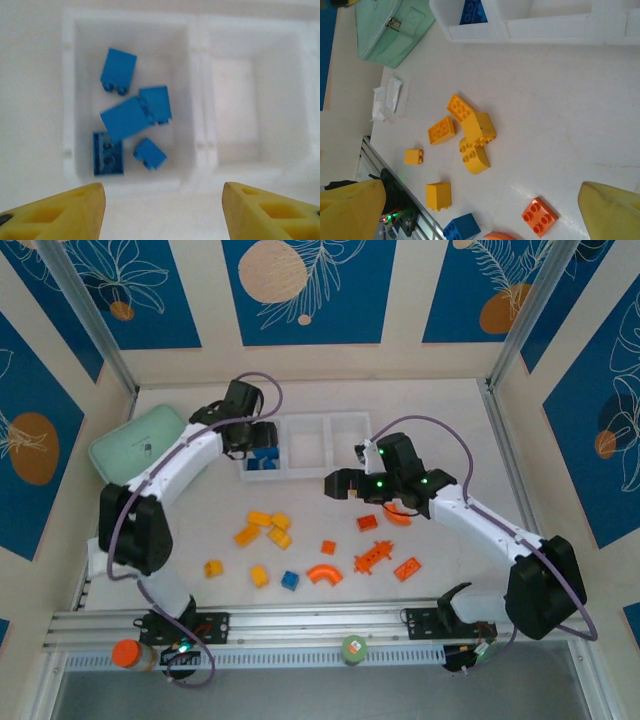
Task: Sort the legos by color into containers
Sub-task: Place the lego in the container, then pick up the lego from the middle-left of the table.
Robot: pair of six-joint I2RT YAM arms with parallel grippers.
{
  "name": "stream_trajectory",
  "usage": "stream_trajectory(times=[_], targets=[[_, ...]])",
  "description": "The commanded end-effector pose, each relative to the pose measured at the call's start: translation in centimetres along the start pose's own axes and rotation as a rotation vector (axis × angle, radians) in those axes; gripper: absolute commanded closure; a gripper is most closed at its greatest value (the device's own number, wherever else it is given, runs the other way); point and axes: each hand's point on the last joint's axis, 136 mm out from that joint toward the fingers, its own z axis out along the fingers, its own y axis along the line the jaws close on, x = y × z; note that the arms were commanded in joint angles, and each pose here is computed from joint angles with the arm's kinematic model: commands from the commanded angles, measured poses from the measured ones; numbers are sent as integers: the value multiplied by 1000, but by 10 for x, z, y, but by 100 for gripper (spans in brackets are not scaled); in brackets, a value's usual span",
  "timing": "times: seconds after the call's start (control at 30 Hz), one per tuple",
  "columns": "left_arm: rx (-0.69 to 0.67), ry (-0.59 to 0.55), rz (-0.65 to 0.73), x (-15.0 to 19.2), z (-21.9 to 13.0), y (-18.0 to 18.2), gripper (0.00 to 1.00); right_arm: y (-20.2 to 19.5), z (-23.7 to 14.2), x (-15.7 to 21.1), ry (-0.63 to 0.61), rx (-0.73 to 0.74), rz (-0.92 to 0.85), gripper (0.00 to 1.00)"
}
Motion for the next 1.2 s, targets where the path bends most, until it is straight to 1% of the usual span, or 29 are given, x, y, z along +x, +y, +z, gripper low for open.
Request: stream_trajectory(times=[0.0, 0.23, 0.37, 0.5, 0.67, 0.77, 0.97, 1.17], targets=[[43, 67, 53, 42, -14, -15, 35, -7, -5, 25, 56, 22, 2, 1], [110, 121, 89, 117, -37, -41, 33, -12, -8, 53, 100, 31, -24, 1], [116, 169, 80, 157, -43, -46, 34, -8, -5, 70, 122, 9, -65, 1], [83, 207, 67, 195, -47, -41, 33, -6, 1, 89, 142, 10, -152, 1], [53, 255, 56, 224, -50, -33, 33, -5, 5, 104, 150, -22, -197, 1], [63, 289, 44, 241, -50, -38, 33, -4, 9, 111, 157, -40, -204, 1], [48, 381, 95, 279, -44, -47, 33, -14, 15, 117, 164, -2, -196, 1], [39, 463, 151, 308, -41, -48, 33, -17, 14, 119, 165, 21, -198, 1]])
